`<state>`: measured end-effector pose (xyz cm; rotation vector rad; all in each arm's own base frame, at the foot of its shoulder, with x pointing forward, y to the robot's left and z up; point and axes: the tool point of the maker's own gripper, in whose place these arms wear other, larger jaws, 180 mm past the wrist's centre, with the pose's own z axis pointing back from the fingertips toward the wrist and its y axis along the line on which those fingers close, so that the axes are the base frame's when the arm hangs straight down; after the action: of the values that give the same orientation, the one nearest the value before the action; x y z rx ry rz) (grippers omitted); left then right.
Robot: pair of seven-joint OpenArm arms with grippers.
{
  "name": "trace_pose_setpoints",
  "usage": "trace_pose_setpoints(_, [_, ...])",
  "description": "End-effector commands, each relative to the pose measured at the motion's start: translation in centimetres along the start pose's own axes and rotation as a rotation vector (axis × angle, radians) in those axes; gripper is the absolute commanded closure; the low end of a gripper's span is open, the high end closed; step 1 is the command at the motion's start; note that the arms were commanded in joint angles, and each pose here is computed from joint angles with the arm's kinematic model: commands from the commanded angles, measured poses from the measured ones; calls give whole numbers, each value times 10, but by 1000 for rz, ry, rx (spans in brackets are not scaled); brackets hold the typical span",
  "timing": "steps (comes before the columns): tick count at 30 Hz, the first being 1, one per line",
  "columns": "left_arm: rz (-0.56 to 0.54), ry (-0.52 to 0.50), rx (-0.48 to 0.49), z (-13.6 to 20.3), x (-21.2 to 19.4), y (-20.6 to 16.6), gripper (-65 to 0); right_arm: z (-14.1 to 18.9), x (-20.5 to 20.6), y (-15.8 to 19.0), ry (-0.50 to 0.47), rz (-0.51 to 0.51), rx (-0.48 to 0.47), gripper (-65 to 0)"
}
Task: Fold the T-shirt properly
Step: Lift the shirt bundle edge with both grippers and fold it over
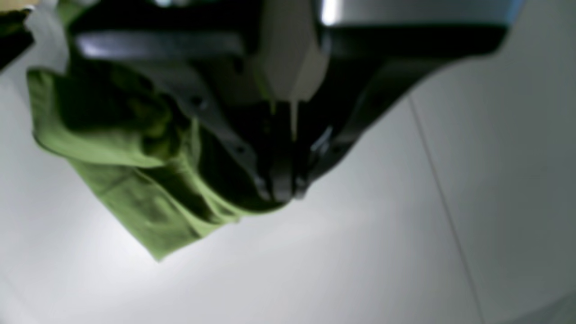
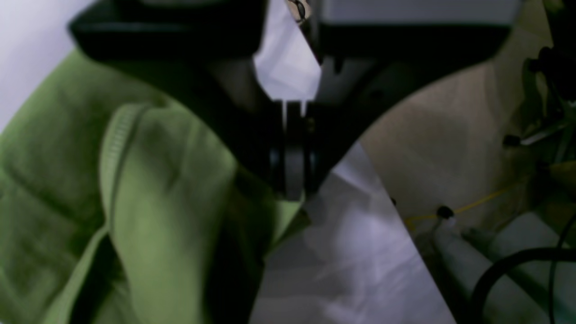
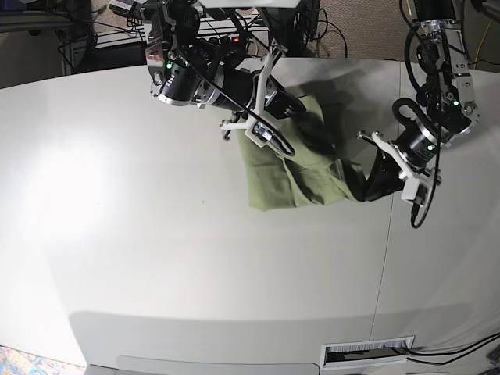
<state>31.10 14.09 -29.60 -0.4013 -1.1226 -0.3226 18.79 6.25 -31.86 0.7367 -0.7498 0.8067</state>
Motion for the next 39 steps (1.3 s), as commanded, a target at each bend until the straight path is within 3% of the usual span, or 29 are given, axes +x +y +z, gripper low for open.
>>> trace_pose_setpoints(1, [-27, -59, 0, 1, 20, 3, 0, 2, 18, 4, -78, 4, 17, 0])
trace_pose_setpoints(7, [-49, -84, 5, 0, 31, 7, 0, -8, 30, 28, -122, 38, 85, 0])
trace_pose_setpoints(13, [11, -67, -5, -4, 18, 10, 0, -26, 38, 51, -152, 157, 103, 0])
trace_pose_setpoints(17, [33, -47, -10, -6, 8, 13, 0, -39, 39, 55, -146, 140, 107, 0])
trace_pose_setpoints(21, [6, -48, -46, -6, 8, 6, 0, -40, 57, 56, -179, 143, 124, 0])
trace_pose_setpoints(27, [10, -6, -23, -9, -6, 14, 0, -33, 67, 56, -178, 177, 119, -7])
trace_pose_setpoints(29, [34, 12, -16, -10, -16, 18, -23, -28, 70, 56, -176, 196, 107, -7])
trace_pose_setpoints(32, [71, 34, -8, -12, -30, 24, -128, -17, 79, 49, -199, 214, 68, -7])
trace_pose_setpoints(37, [79, 80, -17, -14, -49, 25, -132, 1, 78, 11, -194, 181, -55, -7])
trace_pose_setpoints(39, [77, 91, -30, -14, -53, 24, -132, 8, 75, -4, -195, 156, -95, -61])
